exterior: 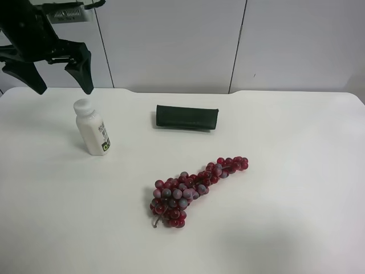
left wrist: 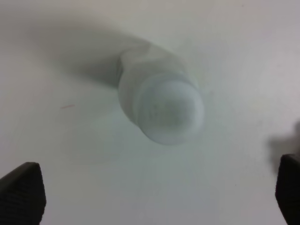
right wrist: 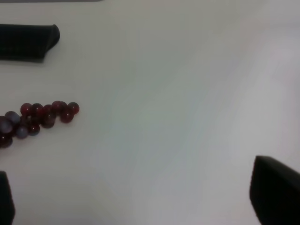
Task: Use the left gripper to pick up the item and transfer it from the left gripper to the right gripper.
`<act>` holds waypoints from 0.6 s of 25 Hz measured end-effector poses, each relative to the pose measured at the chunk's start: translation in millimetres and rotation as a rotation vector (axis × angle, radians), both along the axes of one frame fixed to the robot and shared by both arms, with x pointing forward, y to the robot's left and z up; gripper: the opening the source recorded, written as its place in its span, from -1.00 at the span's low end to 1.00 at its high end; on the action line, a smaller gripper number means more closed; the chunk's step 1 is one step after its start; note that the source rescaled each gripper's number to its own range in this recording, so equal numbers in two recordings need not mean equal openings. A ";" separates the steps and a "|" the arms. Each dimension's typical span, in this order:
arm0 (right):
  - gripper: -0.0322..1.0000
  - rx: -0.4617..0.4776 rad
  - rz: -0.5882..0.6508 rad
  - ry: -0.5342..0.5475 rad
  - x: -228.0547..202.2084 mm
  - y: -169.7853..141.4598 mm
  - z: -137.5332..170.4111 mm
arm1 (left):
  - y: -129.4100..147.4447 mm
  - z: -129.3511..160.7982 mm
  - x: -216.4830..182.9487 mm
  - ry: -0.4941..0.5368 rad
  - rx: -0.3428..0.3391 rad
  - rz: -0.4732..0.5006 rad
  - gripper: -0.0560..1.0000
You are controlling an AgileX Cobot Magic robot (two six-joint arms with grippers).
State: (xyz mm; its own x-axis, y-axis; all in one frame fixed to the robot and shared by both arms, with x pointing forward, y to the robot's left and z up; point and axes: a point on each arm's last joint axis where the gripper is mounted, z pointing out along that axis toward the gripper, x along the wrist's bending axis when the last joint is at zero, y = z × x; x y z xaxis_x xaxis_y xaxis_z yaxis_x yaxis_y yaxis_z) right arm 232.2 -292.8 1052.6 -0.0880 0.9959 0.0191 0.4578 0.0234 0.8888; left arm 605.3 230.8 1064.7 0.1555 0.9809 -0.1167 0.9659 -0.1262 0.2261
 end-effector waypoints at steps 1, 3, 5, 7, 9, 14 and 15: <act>0.97 0.000 0.000 0.000 0.0 0.0 0.0 | -0.6 -2.4 1.8 0.002 -0.001 0.004 0.94; 0.97 0.000 0.000 0.000 0.0 0.0 0.0 | -1.6 -7.9 5.1 0.006 -0.002 0.011 0.94; 0.97 0.000 0.000 0.000 0.0 0.0 0.0 | -3.0 -13.7 8.9 0.007 -0.002 0.017 0.94; 0.97 0.000 0.000 0.000 0.0 0.0 0.0 | -5.1 -18.2 12.0 0.003 -0.001 0.021 0.94; 0.97 0.000 0.000 0.000 0.0 0.0 0.0 | -7.7 -22.8 14.6 0.002 0.000 0.022 0.94; 0.97 0.000 0.000 0.000 0.0 0.0 0.0 | -10.9 -38.6 20.6 0.033 0.003 0.031 0.94; 0.97 0.000 0.000 0.000 0.0 0.0 0.0 | -11.1 -41.6 21.5 0.041 0.004 0.034 0.94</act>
State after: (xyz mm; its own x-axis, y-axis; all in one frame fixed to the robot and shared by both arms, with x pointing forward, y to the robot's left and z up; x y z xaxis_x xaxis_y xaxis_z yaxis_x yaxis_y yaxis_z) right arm 232.2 -292.8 1052.6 -0.0880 0.9959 0.0191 0.4578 0.0234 0.8888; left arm 626.8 219.7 1023.1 0.1175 0.9860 -0.1184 0.9781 -0.0943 0.1855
